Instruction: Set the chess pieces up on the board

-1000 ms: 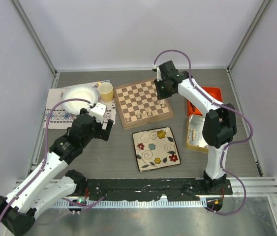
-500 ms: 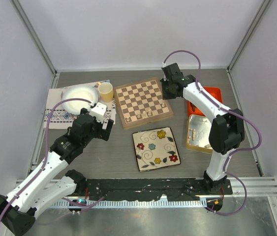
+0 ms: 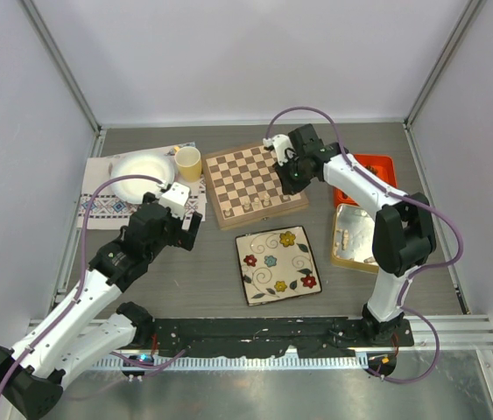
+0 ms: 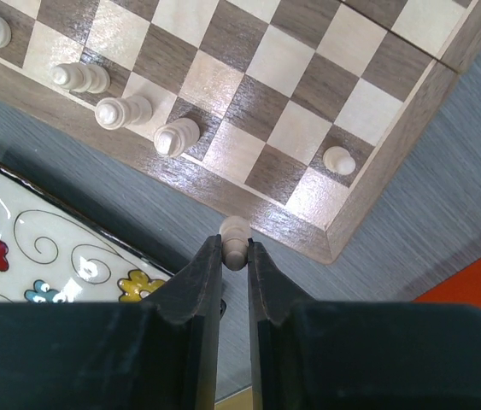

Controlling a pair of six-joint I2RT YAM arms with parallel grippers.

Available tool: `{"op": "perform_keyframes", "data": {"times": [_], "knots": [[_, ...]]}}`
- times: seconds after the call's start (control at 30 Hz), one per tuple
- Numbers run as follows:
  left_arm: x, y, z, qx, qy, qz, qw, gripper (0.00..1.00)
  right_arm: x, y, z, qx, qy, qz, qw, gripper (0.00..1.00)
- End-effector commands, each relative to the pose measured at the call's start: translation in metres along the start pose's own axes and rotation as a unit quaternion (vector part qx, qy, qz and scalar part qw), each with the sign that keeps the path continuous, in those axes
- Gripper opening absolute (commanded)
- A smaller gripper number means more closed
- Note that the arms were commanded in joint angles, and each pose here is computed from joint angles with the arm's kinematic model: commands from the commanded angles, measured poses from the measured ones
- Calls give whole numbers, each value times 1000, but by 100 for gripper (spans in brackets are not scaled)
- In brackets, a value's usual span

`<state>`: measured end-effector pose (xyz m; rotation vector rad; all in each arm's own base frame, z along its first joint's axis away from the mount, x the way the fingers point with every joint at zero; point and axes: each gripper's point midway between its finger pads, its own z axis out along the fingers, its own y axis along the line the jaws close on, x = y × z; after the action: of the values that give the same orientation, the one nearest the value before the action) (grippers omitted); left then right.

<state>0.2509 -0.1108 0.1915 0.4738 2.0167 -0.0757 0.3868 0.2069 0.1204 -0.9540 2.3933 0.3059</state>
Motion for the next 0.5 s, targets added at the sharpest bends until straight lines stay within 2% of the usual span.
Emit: {"op": "perform_keyframes", "data": {"times": [0.0,0.47], "knots": [[-12,3,1,-9,-26,-1,1000,99,-29,-3,-1,1,-47,-22,999,1],[-12,3,1,-8,-25,0,1000,100,-28,-3,27,-7,-26,19,999,3]]}}
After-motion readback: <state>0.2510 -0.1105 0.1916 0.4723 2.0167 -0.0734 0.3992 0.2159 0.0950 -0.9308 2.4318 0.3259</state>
